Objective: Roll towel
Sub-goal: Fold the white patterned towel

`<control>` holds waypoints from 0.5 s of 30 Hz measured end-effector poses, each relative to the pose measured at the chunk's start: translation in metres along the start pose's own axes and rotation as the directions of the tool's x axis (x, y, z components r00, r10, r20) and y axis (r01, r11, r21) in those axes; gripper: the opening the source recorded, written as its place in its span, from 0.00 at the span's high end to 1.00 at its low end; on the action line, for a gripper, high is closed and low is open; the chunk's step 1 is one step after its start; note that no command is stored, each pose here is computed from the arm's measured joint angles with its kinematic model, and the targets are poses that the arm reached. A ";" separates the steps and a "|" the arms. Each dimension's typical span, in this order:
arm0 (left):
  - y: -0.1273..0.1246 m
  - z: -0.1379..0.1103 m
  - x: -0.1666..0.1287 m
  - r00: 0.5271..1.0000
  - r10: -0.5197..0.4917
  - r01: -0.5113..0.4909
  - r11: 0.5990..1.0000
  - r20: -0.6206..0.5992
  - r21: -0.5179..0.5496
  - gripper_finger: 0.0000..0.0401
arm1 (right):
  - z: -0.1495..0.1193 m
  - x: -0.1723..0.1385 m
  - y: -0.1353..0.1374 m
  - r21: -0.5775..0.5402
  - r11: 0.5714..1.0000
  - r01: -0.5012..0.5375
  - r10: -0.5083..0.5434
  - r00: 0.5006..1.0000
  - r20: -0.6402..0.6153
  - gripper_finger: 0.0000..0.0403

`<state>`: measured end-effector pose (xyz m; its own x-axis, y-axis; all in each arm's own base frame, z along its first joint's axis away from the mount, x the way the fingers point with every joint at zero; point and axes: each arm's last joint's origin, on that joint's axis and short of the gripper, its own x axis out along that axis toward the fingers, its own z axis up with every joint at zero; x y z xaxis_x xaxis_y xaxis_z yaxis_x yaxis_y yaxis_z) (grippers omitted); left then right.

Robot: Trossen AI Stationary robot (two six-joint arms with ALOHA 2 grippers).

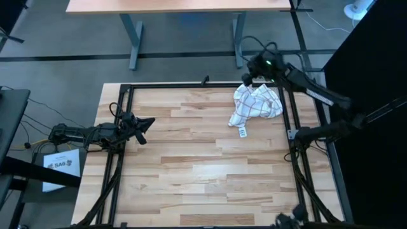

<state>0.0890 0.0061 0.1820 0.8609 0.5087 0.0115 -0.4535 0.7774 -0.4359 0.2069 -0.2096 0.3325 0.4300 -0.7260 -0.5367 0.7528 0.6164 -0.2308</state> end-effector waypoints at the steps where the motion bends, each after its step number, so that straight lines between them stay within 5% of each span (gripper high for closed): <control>1: 0.000 0.000 0.000 1.000 0.000 0.000 1.000 0.000 0.000 1.00 | 0.004 0.008 -0.002 -0.004 1.000 0.003 -0.003 0.999 -0.048 0.89; 7: 0.000 0.000 0.000 1.000 0.000 0.000 1.000 -0.001 0.000 1.00 | 0.016 0.050 -0.022 0.007 0.999 0.036 -0.032 0.960 -0.277 0.75; 15: 0.001 -0.002 0.000 1.000 0.007 -0.007 1.000 -0.017 0.015 1.00 | -0.011 0.101 -0.059 0.121 0.982 0.148 -0.062 0.844 -0.532 0.72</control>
<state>0.0890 0.0061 0.1799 0.8613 0.5081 -0.0070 -0.4630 0.7791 -0.4227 0.2007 -0.3163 0.2829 0.0513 -0.4889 -0.8708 0.8628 0.4608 -0.2079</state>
